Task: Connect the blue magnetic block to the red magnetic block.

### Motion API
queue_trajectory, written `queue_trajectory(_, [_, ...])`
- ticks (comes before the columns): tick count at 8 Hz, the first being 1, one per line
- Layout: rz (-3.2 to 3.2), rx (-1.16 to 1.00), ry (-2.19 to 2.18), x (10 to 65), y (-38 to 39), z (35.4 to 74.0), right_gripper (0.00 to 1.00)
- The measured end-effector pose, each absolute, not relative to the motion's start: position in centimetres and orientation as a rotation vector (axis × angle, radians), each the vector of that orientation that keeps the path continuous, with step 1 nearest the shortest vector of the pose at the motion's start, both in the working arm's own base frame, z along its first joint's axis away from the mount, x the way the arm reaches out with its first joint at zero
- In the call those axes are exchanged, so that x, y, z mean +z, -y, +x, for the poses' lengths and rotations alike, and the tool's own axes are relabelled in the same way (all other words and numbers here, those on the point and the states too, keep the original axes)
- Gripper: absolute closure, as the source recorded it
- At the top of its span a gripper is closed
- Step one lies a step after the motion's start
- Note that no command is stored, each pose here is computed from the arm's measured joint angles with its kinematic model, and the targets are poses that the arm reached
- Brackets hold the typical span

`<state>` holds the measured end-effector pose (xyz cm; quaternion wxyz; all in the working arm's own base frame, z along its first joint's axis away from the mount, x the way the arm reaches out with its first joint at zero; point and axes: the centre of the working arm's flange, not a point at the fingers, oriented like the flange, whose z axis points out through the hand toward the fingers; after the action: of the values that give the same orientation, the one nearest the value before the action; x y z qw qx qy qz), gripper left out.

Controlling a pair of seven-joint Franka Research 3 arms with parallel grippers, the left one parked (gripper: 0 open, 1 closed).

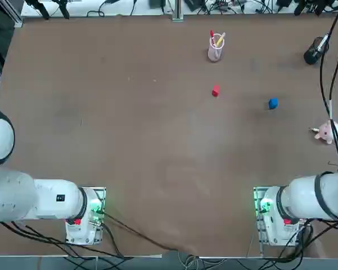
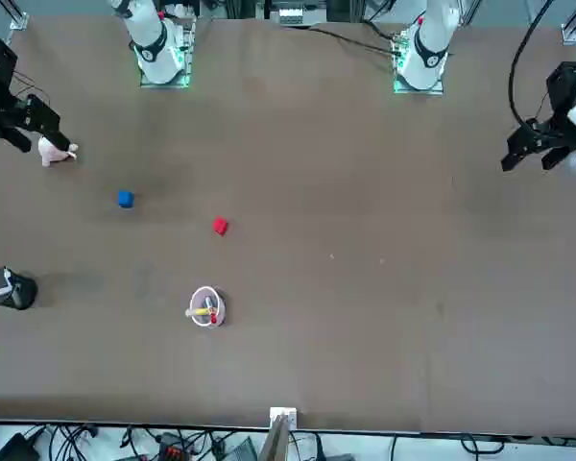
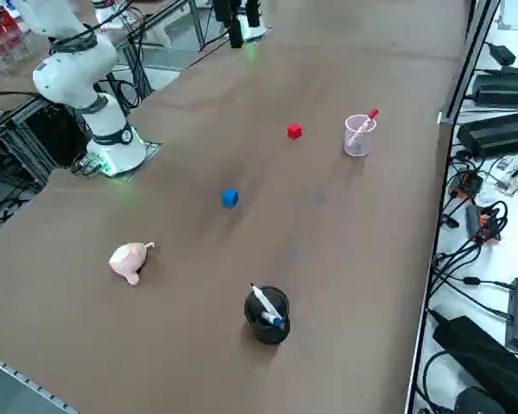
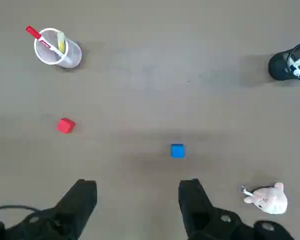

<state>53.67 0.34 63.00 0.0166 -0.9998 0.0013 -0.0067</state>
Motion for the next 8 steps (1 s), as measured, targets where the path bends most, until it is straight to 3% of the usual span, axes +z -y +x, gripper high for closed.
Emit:
queue_trajectory(5, [-3.107, 0.044, -0.019, 60.5, 0.1, 54.7, 0.0])
queue_trajectory(8, [-3.108, 0.096, -0.054, 50.3, 1.1, 55.7, 0.0])
